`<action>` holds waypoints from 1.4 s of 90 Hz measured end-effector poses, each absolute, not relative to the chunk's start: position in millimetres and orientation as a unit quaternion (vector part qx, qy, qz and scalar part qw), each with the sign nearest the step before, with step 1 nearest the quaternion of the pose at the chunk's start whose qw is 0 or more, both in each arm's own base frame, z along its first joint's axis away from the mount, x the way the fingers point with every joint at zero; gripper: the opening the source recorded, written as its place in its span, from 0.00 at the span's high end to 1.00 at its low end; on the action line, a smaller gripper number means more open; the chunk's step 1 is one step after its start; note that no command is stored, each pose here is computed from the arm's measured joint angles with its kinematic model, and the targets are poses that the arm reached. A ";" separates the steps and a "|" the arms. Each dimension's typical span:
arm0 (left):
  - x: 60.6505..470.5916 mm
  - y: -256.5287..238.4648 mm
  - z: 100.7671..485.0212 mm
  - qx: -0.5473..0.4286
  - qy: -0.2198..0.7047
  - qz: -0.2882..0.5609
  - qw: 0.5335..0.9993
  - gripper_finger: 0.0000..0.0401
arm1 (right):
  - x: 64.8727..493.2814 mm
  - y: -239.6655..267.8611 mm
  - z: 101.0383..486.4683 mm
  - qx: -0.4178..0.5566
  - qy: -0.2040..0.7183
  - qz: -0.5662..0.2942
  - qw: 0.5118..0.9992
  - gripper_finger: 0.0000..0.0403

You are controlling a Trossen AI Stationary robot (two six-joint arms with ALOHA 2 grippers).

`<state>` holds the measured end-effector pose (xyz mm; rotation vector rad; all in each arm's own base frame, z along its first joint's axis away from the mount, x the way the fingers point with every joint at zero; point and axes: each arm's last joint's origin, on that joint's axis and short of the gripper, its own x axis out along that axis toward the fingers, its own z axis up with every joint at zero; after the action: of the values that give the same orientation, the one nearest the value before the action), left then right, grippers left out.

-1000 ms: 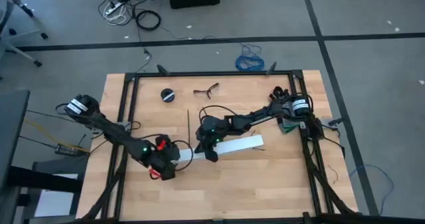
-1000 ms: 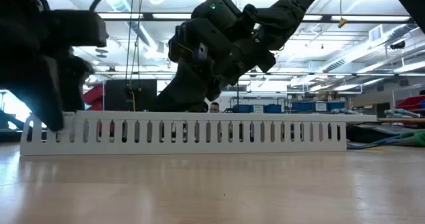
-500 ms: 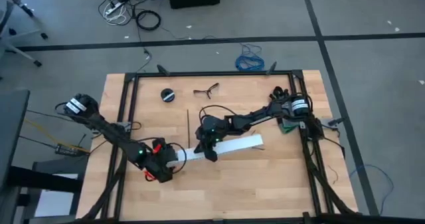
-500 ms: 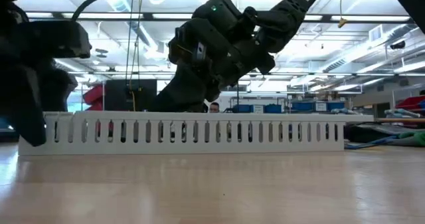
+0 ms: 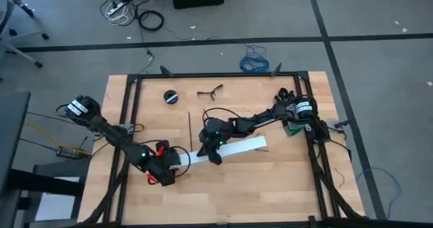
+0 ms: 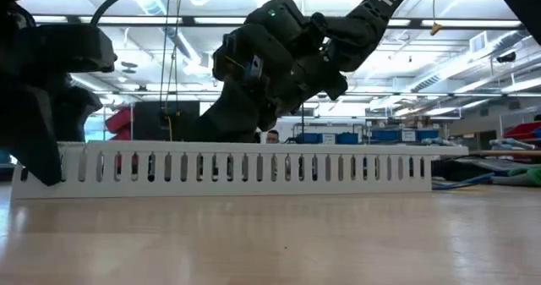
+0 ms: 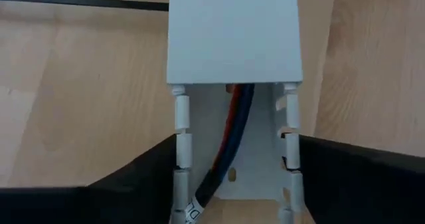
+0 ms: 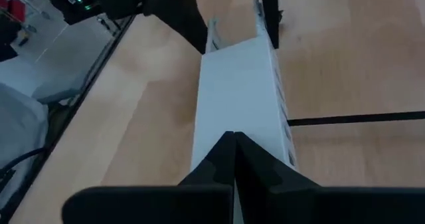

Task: Ziptie cables
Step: Close the white cable duct

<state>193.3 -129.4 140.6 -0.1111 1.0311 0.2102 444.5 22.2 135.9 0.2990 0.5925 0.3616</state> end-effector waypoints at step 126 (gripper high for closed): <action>195.9 -129.1 141.3 -0.069 0.479 0.111 0.868 0.42 | 447.9 31.0 155.0 0.125 0.238 0.252 0.930 1.00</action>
<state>195.9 -129.1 141.3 -0.1435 1.0020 0.2330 447.9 31.0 155.0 0.2553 0.4865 0.5154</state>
